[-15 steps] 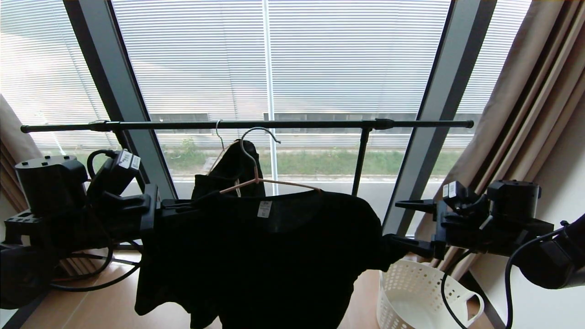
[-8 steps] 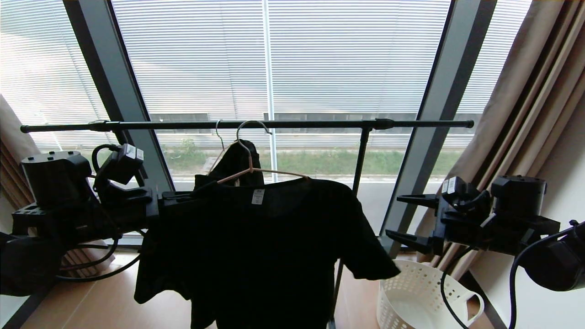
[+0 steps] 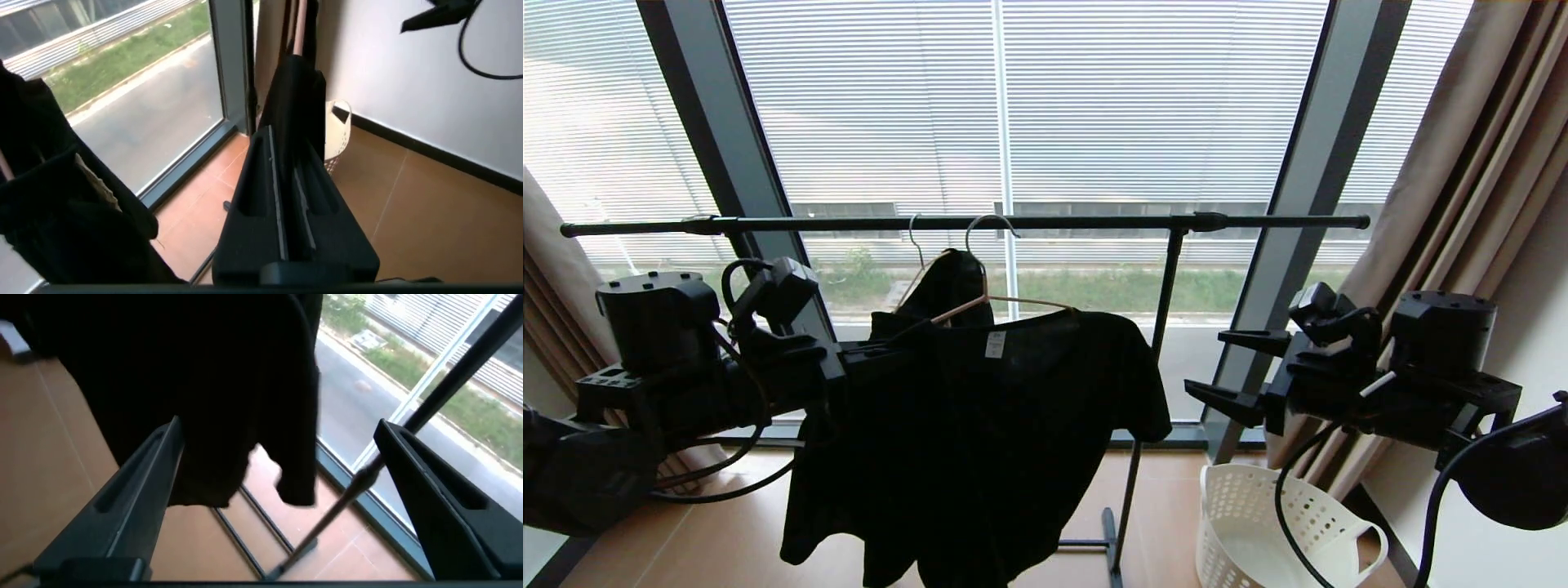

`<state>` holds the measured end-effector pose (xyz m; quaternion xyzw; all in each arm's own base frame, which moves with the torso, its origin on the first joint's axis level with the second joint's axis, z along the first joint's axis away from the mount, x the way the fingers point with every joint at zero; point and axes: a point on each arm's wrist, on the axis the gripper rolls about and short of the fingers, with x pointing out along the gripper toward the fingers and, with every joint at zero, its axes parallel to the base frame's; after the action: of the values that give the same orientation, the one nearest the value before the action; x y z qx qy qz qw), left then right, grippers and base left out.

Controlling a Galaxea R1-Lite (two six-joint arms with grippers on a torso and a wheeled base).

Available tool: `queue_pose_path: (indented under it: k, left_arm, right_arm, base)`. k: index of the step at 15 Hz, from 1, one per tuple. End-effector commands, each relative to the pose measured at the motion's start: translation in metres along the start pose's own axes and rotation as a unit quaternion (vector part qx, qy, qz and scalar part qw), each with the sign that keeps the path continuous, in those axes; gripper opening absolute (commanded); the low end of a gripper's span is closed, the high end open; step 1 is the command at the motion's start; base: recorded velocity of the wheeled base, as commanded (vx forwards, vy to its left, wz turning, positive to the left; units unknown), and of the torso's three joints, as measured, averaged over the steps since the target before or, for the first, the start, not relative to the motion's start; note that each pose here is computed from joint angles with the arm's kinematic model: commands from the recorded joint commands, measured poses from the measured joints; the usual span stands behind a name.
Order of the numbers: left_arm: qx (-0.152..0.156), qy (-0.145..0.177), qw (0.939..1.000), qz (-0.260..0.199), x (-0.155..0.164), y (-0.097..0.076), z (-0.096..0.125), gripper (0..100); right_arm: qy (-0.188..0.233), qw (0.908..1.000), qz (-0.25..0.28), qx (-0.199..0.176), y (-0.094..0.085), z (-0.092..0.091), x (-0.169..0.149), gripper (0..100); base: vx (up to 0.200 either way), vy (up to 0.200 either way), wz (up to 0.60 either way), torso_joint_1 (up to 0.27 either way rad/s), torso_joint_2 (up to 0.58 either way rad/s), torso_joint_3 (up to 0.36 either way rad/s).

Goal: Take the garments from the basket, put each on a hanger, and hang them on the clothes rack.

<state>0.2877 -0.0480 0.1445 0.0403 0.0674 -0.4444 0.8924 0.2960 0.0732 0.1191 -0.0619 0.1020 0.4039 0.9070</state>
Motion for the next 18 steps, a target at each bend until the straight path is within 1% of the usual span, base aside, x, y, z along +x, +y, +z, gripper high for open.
queue_pose_path:
  k: [1, 3, 4, 6, 8, 9, 11, 12, 13, 15, 17, 18]
  left_arm:
    - [-0.003, 0.002, 1.0, 0.004, 0.009, -0.01, 0.003, 0]
    - [-0.013, 0.009, 0.999, 0.041, 0.018, -0.018, 0.005, 0]
    - [-0.014, 0.011, 0.9985, 0.052, 0.021, -0.02, 0.006, 0]
    - [-0.032, 0.014, 0.9972, 0.065, 0.032, -0.032, 0.008, 0]
    - [-0.052, 0.015, 0.9939, 0.096, 0.043, -0.042, 0.01, 0]
    - [-0.062, 0.019, 0.9909, 0.118, 0.052, -0.045, 0.009, 0]
    - [-0.083, 0.016, 0.9857, 0.146, 0.065, -0.047, 0.009, 0]
    - [-0.086, 0.016, 0.9853, 0.147, 0.066, -0.047, 0.009, 0]
    - [-0.094, 0.008, 0.9845, 0.148, 0.071, -0.044, 0.009, 0]
    - [-0.093, -0.021, 0.9832, 0.156, 0.079, -0.04, 0.004, 0]
    - [-0.089, -0.038, 0.9782, 0.184, 0.088, -0.036, -0.004, 0]
    - [-0.088, -0.037, 0.9796, 0.177, 0.093, -0.041, -0.006, 0]
  right_arm:
    - [-0.02, 0.9998, 0.0, -0.008, 0.016, 0.018, -0.001, 100]
    - [-0.03, 0.9995, -0.006, -0.008, 0.025, 0.027, -0.001, 100]
    - [-0.032, 0.9994, -0.007, -0.008, 0.026, 0.029, -0.003, 100]
    - [-0.034, 0.9993, -0.007, -0.009, 0.026, 0.03, -0.003, 100]
    - [-0.034, 0.9994, -0.007, -0.008, 0.026, 0.029, -0.003, 100]
    - [-0.034, 0.9993, -0.007, -0.009, 0.026, 0.03, -0.003, 100]
    - [-0.034, 0.9994, -0.008, -0.009, 0.026, 0.029, -0.003, 100]
    - [-0.034, 0.9994, -0.008, -0.009, 0.026, 0.029, -0.003, 100]
    - [-0.034, 0.9994, -0.008, -0.009, 0.026, 0.029, -0.002, 100]
    - [-0.036, 0.9993, -0.008, -0.01, 0.024, 0.031, -0.001, 100]
    - [-0.045, 0.9988, -0.009, -0.015, 0.025, 0.036, -0.004, 100]
    - [-0.049, 0.9986, -0.01, -0.018, 0.027, 0.039, -0.007, 100]
  base:
    - [0.0, 0.0, 0.0, 0.0, 0.0, 0.0]
    - [0.0, 0.0, 0.0, 0.0, 0.0, 0.0]
    - [0.0, 0.0, 0.0, 0.0, 0.0, 0.0]
    - [0.0, 0.0, 0.0, 0.0, 0.0, 0.0]
    - [0.0, 0.0, 0.0, 0.0, 0.0, 0.0]
    - [0.0, 0.0, 0.0, 0.0, 0.0, 0.0]
    - [0.0, 0.0, 0.0, 0.0, 0.0, 0.0]
    - [0.0, 0.0, 0.0, 0.0, 0.0, 0.0]
    - [0.0, 0.0, 0.0, 0.0, 0.0, 0.0]
    - [0.0, 0.0, 0.0, 0.0, 0.0, 0.0]
    - [0.0, 0.0, 0.0, 0.0, 0.0, 0.0]
    - [0.0, 0.0, 0.0, 0.0, 0.0, 0.0]
